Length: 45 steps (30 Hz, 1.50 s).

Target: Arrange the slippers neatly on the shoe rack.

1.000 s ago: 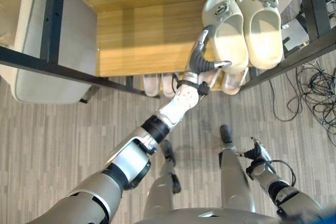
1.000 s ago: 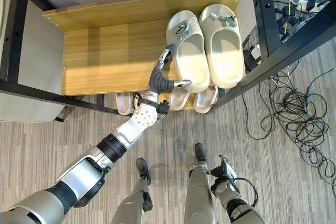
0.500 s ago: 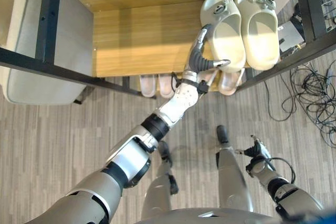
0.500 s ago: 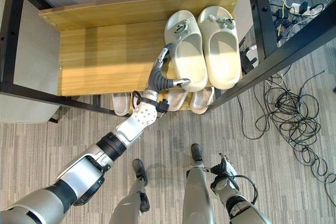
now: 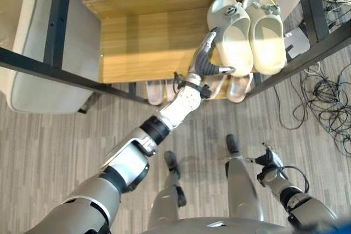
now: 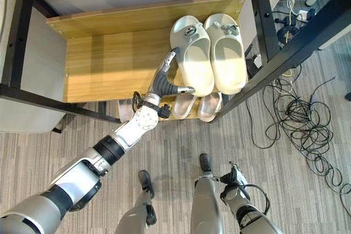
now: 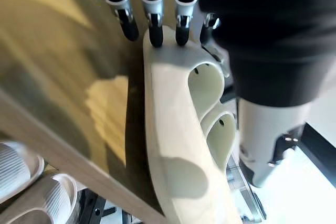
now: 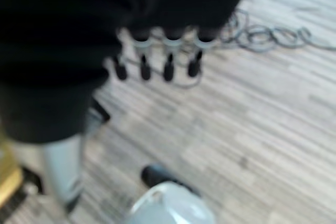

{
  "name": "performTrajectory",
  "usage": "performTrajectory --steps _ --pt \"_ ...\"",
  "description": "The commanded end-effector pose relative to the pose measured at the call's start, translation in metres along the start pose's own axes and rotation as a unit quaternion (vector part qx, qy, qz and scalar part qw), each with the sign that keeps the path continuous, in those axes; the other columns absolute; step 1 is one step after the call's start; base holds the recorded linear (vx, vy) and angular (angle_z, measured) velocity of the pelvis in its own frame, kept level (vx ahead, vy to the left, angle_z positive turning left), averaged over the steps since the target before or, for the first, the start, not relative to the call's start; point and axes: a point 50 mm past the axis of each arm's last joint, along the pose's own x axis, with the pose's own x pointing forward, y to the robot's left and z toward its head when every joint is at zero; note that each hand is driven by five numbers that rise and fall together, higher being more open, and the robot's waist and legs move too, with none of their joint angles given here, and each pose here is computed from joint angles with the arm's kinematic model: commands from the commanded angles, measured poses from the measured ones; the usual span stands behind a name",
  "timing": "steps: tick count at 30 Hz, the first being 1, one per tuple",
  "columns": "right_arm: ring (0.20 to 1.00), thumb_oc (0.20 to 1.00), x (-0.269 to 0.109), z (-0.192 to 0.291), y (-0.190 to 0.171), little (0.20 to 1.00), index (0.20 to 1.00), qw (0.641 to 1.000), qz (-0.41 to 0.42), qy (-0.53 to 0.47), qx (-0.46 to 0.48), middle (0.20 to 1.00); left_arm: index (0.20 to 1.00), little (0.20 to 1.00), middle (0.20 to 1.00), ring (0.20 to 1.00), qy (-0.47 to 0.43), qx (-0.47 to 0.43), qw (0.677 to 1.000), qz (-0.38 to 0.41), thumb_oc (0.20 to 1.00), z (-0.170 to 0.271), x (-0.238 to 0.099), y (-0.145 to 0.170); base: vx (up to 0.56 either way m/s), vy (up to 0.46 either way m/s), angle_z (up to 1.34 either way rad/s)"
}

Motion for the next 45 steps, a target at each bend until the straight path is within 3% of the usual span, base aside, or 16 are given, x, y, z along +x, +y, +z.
performTrajectory --steps 1,9,14,23,34,39,45 --pt "1.000 1.000 0.001 -0.014 -0.009 1.000 1.000 1.000 -0.006 0.015 -0.014 1.000 1.000 1.000 1.000 1.000 -0.170 -0.001 0.985 0.000 1.000 0.087 0.043 -0.005 0.00 0.000 0.00" --pt "1.000 1.000 0.001 -0.013 -0.008 1.000 1.000 1.000 -0.001 0.012 -0.014 1.000 1.000 1.000 1.000 1.000 -0.192 0.019 0.981 -0.001 1.000 0.097 0.046 -0.002 0.00 0.000 0.00" --pt "1.000 1.000 0.002 -0.009 -0.009 1.000 1.000 1.000 -0.004 0.009 -0.004 1.000 1.000 1.000 1.000 1.000 -0.101 0.037 0.994 0.001 1.000 0.055 0.042 -0.001 -0.03 0.004 0.00" --pt "1.000 1.000 0.001 -0.009 -0.008 1.000 1.000 1.000 -0.009 0.012 0.003 1.000 1.000 1.000 1.000 1.000 -0.049 0.077 0.996 0.013 1.000 0.024 0.036 0.011 0.00 -0.001 -0.01" --pt "1.000 1.000 0.001 -0.010 -0.007 1.000 1.000 1.000 -0.009 0.013 0.006 1.000 1.000 1.000 1.000 1.000 -0.061 0.177 0.981 0.059 1.000 0.014 0.037 0.039 0.00 0.000 0.00" --pt "1.000 1.000 0.001 -0.009 -0.009 1.000 1.000 1.000 -0.013 0.007 0.010 1.000 1.000 1.000 1.000 1.000 -0.055 0.262 0.959 0.089 1.000 0.007 0.040 0.054 0.00 0.000 0.00" --pt "1.000 1.000 0.001 -0.008 -0.007 1.000 1.000 1.000 -0.012 0.005 0.010 1.000 1.000 1.000 1.000 1.000 -0.035 0.244 0.961 0.122 1.000 0.002 0.038 0.061 0.00 0.000 0.00"
